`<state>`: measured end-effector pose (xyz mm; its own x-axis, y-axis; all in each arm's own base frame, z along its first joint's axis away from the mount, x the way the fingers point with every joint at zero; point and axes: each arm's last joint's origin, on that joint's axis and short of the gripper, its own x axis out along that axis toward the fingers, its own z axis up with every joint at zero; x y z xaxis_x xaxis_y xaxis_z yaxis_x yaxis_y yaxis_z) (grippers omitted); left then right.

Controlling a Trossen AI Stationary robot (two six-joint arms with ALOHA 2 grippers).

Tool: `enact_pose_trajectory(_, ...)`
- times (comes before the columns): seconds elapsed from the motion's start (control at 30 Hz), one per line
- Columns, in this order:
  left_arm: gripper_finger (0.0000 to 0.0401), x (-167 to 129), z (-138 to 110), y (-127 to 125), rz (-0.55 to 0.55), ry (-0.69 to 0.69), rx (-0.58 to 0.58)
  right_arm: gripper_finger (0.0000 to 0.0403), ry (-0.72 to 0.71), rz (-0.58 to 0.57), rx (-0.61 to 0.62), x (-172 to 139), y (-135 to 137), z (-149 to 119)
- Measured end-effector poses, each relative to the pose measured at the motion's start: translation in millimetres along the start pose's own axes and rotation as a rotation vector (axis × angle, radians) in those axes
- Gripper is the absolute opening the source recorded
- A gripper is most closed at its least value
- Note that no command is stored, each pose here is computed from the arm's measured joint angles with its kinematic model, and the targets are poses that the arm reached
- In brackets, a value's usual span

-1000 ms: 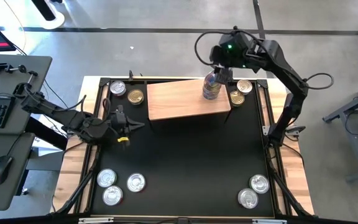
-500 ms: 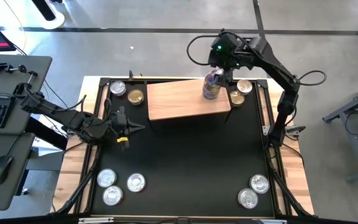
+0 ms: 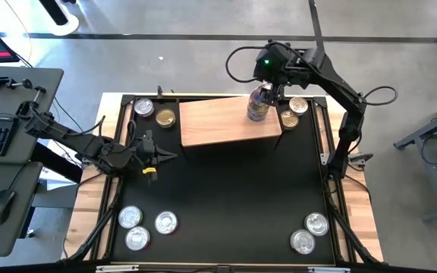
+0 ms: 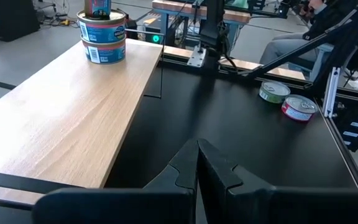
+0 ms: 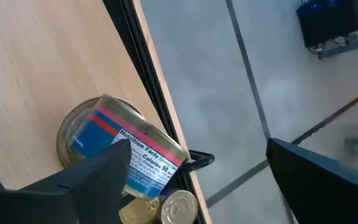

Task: Stack canned seafood by type on shelf
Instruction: Stack the blue and pink tuna can on top of the blue and pink tuna can on the shelf

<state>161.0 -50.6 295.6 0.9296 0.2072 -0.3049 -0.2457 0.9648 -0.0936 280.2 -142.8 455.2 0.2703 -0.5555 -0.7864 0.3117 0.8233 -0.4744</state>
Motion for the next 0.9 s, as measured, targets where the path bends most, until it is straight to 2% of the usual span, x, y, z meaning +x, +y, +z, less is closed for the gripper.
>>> enact_pose_trajectory(0.13, 0.0, 0, 0, 0, 0.0, 0.0, 0.0, 0.0365, -0.005, 0.052, -0.048, 0, 2, -1)
enact_pose_trajectory(0.23, 0.0, 0, 0, 0, 0.001, 0.0, 0.001, 0.0365, -0.04, 0.134, -0.144, -1, 5, 0)
enact_pose_trajectory(0.33, 0.0, 0, 0, 0, 0.0, 0.001, 0.001, 0.0365, -0.051, 0.133, -0.26, -2, 8, 1)
enact_pose_trajectory(0.6, 0.0, 0, -1, -1, -0.026, 0.011, 0.002, 0.0365, -0.051, 0.13, -0.305, -2, 14, 4)
enact_pose_trajectory(0.9, 0.0, 0, -2, 0, -0.023, 0.026, 0.011, 0.0365, 0.013, 0.125, -0.348, 21, 17, 11)
